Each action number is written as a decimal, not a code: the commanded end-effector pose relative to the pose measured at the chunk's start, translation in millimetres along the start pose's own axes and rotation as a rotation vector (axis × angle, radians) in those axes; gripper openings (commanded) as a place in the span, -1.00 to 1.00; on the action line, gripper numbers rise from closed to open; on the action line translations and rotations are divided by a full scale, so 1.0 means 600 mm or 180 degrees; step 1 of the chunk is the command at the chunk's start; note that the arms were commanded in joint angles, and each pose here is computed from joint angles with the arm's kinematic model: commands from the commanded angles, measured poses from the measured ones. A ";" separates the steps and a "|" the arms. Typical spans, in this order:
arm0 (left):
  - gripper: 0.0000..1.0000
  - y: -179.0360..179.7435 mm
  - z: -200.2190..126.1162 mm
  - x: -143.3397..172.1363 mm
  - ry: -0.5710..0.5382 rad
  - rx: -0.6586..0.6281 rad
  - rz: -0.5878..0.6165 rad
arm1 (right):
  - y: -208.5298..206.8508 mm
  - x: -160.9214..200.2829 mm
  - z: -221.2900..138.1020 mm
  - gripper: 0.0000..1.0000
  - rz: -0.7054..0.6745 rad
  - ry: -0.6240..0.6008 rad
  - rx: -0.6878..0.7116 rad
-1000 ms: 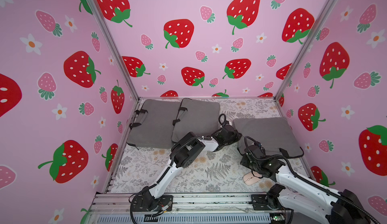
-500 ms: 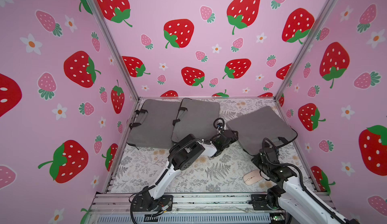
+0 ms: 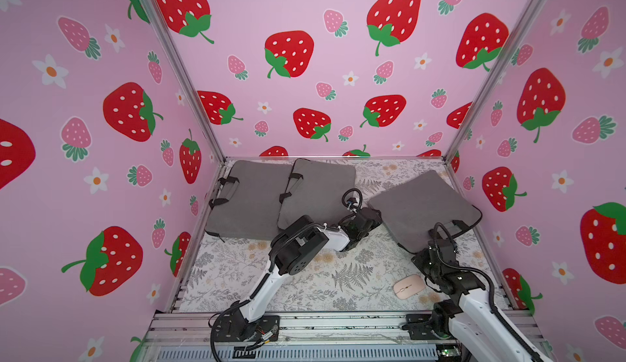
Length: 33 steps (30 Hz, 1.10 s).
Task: Put the mouse into the laptop bag
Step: Unzip the zipper on the zippered laptop bag.
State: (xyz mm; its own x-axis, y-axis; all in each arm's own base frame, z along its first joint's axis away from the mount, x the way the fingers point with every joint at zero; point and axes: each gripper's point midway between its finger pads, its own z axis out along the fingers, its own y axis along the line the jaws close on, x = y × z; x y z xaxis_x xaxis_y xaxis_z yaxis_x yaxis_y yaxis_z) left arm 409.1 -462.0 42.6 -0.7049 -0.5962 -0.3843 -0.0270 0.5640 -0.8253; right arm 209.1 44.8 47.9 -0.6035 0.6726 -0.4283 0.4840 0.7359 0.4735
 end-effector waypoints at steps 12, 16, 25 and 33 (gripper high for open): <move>-0.95 -0.013 0.059 -0.015 0.0051 0.0249 -0.0329 | 0.007 0.052 -0.001 -1.00 0.0047 0.0504 -0.0190; -1.00 -0.021 0.049 -0.015 -0.0004 0.0252 -0.0286 | 0.030 0.068 0.000 -1.00 0.0140 0.0655 -0.0394; -1.00 -0.021 0.039 -0.012 -0.0111 0.0296 -0.0319 | 0.107 0.100 0.013 -1.00 -0.0133 0.0879 -0.0532; -1.00 -0.026 0.017 -0.019 -0.0208 0.0339 -0.0205 | 0.127 0.069 0.005 -1.00 -0.0348 0.0636 -0.0481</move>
State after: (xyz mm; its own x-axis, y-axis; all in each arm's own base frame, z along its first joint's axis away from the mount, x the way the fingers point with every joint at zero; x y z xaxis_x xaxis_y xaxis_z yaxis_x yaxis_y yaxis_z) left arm 428.6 -473.1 41.8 -0.6908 -0.6491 -0.3185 -0.0154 0.4536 -0.8911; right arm 208.7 123.3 43.9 -0.7838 0.5512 -0.2862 0.3559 0.7762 0.5204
